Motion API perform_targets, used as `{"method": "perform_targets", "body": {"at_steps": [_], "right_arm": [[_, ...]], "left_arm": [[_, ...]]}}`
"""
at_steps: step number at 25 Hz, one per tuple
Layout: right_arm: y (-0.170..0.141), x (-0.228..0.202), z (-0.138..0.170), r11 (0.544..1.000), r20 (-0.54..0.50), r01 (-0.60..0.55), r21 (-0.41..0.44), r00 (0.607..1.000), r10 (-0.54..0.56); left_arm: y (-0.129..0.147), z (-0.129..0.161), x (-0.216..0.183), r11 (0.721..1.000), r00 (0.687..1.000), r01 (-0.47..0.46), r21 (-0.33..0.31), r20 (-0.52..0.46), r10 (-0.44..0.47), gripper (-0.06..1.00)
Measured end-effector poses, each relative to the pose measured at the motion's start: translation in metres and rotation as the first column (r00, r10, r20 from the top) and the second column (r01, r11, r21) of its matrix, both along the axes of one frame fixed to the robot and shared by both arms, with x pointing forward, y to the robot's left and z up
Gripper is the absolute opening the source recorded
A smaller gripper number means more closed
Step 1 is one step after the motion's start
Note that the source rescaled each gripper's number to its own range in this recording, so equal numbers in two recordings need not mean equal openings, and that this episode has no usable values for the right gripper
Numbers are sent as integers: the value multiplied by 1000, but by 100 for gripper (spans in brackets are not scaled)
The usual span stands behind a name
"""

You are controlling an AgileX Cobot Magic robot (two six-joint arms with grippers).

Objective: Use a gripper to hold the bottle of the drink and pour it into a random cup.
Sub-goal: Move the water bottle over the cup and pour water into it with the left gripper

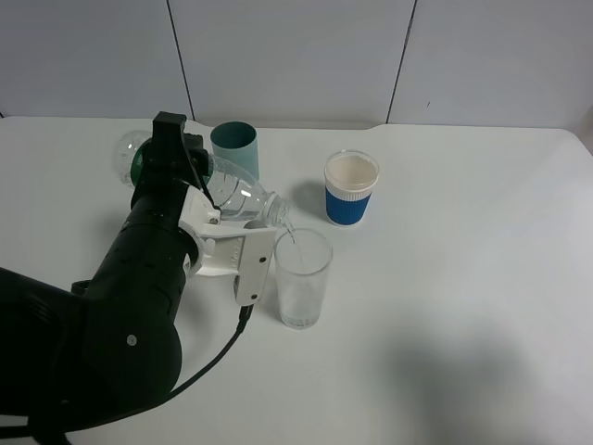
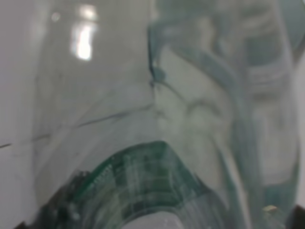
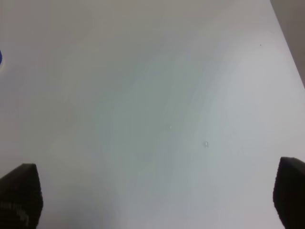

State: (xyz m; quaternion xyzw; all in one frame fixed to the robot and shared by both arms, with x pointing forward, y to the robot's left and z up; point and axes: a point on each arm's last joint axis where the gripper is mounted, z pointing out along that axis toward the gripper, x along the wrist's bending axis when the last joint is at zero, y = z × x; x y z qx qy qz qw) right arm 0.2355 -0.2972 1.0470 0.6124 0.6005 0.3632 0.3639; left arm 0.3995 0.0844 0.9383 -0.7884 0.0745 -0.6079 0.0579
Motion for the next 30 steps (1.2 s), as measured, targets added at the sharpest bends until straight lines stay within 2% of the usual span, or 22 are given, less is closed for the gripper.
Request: {"method": "perform_targets", "body": {"at_steps": [30], "right_arm": [[0, 0, 0, 1000, 0, 0, 0, 1000, 0]], "left_arm": [[0, 0, 0, 999, 1000, 12, 41, 1, -12, 0]]}}
